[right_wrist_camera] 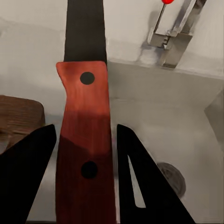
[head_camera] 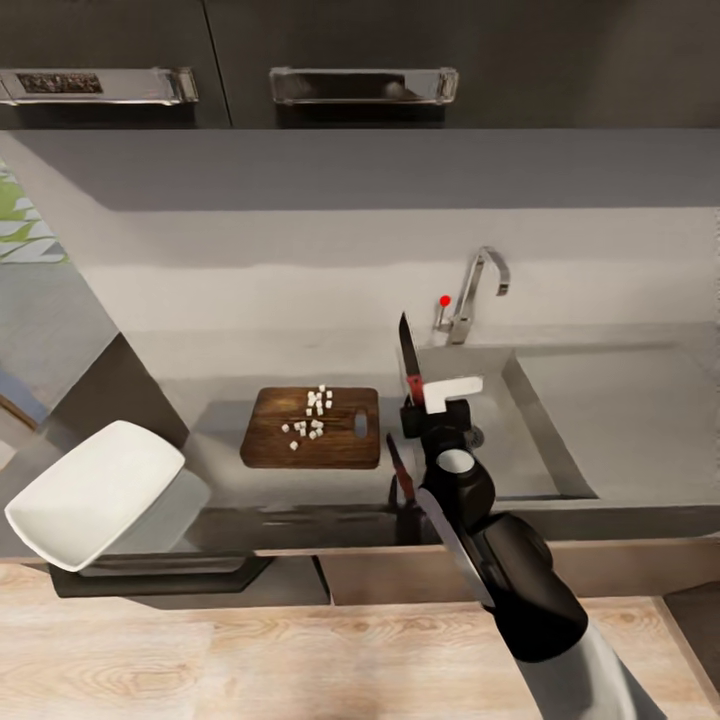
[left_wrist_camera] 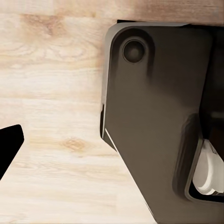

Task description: In the kitchen, take the Vidalia onion out of the sink, dice it on the chopping board with the paring knife, put the diced onion into the bowl on the countertop, then place both the paring knife and the chopping board into the sink.

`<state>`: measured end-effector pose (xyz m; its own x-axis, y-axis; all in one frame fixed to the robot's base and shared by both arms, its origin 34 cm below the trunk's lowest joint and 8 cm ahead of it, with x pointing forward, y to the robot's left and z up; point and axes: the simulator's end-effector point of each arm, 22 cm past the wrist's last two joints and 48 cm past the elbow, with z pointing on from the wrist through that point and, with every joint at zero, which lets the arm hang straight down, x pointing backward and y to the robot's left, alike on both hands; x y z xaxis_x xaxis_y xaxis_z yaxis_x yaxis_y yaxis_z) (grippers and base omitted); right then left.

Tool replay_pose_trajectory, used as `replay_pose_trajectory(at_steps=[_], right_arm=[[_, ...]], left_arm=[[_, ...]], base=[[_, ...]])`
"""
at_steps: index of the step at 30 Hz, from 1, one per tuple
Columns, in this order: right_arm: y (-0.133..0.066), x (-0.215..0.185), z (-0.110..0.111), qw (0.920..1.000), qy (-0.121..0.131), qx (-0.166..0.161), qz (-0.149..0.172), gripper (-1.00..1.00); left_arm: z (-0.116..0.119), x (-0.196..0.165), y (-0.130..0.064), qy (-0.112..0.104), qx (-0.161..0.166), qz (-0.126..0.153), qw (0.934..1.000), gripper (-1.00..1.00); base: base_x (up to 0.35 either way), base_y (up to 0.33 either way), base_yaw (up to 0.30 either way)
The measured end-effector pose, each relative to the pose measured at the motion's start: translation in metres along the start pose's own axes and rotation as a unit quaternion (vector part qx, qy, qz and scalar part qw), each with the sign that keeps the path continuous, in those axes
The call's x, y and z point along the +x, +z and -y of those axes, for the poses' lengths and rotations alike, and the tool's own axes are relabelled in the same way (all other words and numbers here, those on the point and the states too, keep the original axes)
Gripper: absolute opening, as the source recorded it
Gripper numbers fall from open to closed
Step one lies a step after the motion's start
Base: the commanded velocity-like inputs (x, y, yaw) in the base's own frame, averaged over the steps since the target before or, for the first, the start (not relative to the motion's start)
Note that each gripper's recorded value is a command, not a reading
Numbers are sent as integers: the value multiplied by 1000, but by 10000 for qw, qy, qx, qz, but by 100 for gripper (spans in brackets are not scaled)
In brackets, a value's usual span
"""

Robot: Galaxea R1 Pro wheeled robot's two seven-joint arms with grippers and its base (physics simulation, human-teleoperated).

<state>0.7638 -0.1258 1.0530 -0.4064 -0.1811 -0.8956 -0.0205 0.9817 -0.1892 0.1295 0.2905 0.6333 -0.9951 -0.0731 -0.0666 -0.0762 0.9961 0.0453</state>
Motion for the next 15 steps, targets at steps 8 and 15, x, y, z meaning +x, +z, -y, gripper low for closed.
replay_pose_trajectory(at_steps=[8, 15], right_arm=[[1, 11, -8, 9995, 124, -176, -209, -100], [1, 14, -4, 9996, 61, -133, -254, -100]], left_arm=[[0, -5, 0, -4, -2, 70, 10000, 100], [0, -10, 0, -7, 2, 126, 9999, 100]], base=[[85, -137, 0], [11, -92, 0]])
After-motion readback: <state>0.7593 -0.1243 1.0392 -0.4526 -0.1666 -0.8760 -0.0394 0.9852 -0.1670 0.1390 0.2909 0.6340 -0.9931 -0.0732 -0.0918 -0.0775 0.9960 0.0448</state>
